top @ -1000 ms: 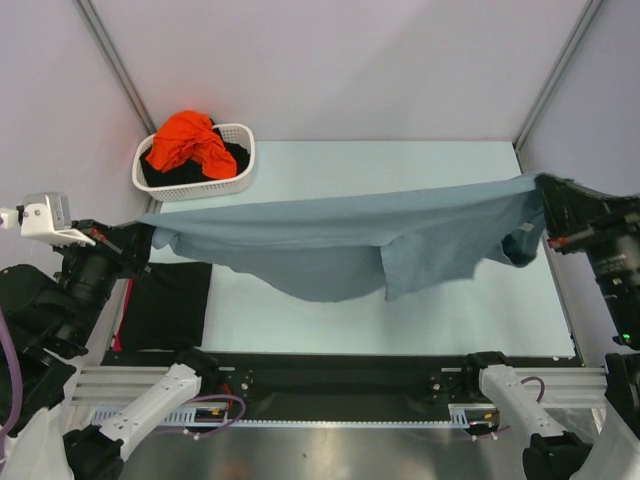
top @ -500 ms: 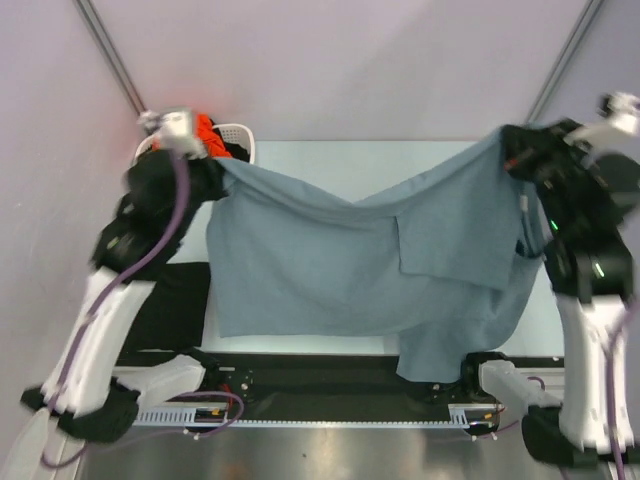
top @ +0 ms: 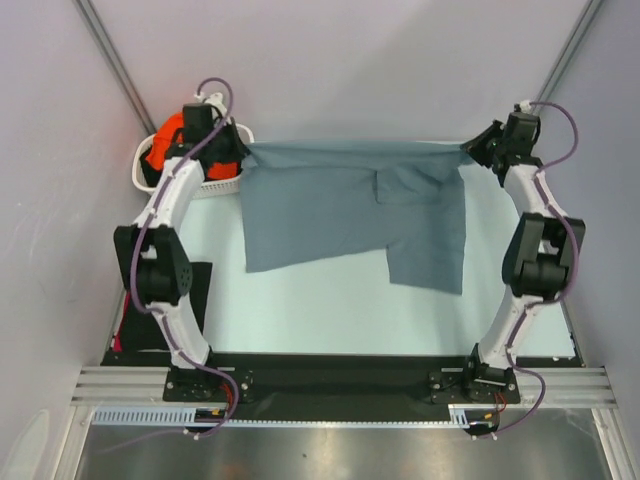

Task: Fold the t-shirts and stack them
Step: Flatten the tshirt out

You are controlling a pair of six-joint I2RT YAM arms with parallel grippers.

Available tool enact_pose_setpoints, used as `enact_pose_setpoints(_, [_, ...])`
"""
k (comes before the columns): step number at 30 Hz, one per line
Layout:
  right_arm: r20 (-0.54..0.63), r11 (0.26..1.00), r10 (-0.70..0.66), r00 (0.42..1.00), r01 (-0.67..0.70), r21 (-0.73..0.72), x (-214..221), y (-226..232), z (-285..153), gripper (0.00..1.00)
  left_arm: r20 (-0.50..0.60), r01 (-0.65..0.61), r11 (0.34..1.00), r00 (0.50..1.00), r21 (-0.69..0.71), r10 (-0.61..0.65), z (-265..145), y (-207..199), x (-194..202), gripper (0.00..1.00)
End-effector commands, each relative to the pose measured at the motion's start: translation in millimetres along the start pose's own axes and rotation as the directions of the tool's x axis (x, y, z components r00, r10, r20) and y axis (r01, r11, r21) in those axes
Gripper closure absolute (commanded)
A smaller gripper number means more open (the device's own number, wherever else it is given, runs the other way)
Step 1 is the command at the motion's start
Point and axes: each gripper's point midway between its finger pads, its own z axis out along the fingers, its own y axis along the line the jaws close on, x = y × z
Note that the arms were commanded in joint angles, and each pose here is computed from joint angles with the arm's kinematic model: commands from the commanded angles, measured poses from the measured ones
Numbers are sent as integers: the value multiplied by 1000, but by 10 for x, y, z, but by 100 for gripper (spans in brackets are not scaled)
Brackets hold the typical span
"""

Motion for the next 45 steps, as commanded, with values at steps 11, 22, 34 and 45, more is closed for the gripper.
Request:
enact_pose_setpoints(11, [-100,1000,-18,995,19,10,48,359,-86,35,1,-48,988,999,144,48,539,-313,-58,5])
enact_pose_setpoints(22, [-371,962,7,929,95,257,1307,-316,-1126,45,-141,-87,983,988,-162,65,-530,-196,867,24])
enact_pose_setpoints(34, [-429,956,53,902,79,284,1684,-533,-1705,66,-172,455,829,833,-325,-525,-902,77,2123,45])
enact_pose_setpoints(45, [-462,958,24,887,112,265,1861,-539,-1797,62,-151,682,539,543,-495,-826,-673,366,2700,46])
